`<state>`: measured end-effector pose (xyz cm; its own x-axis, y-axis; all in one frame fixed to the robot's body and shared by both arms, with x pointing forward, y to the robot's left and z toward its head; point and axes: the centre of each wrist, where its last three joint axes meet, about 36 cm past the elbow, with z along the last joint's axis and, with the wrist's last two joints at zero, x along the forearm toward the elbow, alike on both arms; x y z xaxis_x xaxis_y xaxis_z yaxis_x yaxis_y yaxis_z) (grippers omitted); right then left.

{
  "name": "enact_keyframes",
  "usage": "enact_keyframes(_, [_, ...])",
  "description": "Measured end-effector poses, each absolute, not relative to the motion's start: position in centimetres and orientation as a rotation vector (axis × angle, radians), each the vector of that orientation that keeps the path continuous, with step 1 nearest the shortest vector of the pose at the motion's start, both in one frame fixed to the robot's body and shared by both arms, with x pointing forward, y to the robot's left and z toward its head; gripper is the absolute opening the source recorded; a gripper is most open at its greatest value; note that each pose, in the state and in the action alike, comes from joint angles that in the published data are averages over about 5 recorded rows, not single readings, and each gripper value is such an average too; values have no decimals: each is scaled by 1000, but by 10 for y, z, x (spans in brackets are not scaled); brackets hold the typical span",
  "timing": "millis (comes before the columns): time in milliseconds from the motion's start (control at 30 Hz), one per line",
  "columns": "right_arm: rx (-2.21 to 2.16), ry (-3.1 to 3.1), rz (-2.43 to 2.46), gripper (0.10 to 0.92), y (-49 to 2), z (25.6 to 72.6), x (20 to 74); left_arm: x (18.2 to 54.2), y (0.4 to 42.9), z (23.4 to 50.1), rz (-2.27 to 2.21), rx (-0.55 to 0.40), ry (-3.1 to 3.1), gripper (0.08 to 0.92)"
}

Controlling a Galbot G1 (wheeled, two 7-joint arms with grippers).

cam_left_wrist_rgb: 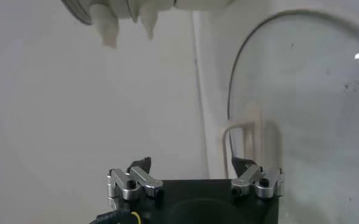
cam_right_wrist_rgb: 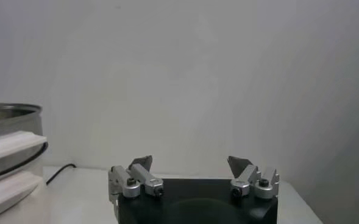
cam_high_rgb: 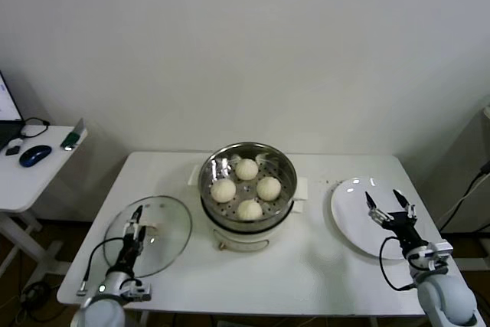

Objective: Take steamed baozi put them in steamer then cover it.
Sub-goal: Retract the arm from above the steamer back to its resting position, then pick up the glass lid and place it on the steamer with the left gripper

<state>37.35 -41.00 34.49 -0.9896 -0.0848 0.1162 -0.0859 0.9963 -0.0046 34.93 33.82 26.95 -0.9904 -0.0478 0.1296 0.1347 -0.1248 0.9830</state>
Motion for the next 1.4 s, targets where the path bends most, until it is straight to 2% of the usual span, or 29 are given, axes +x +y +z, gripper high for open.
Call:
enact_keyframes(333, [129, -3021, 28, 823, -409, 338, 370, 368, 344, 262, -2261, -97, -1998, 823])
enact_keyframes(433, [129, -3021, 31, 823, -408, 336, 369, 372, 343, 261, -2259, -100, -2010, 801])
enact_keyframes(900, [139, -3017, 58, 823, -405, 327, 366, 374, 339, 256, -2227, -123, -2053, 411])
enact_keyframes(1133, [141, -3019, 72, 823, -406, 326, 368, 372, 341, 262, -2220, -110, -2062, 211])
enact_keyframes(1233, [141, -3020, 80, 823, -407, 326, 368, 370, 342, 269, -2220, -94, -2064, 155])
enact_keyframes(1400, [141, -3024, 94, 823, -409, 326, 371, 362, 342, 287, -2224, -34, -2063, 147])
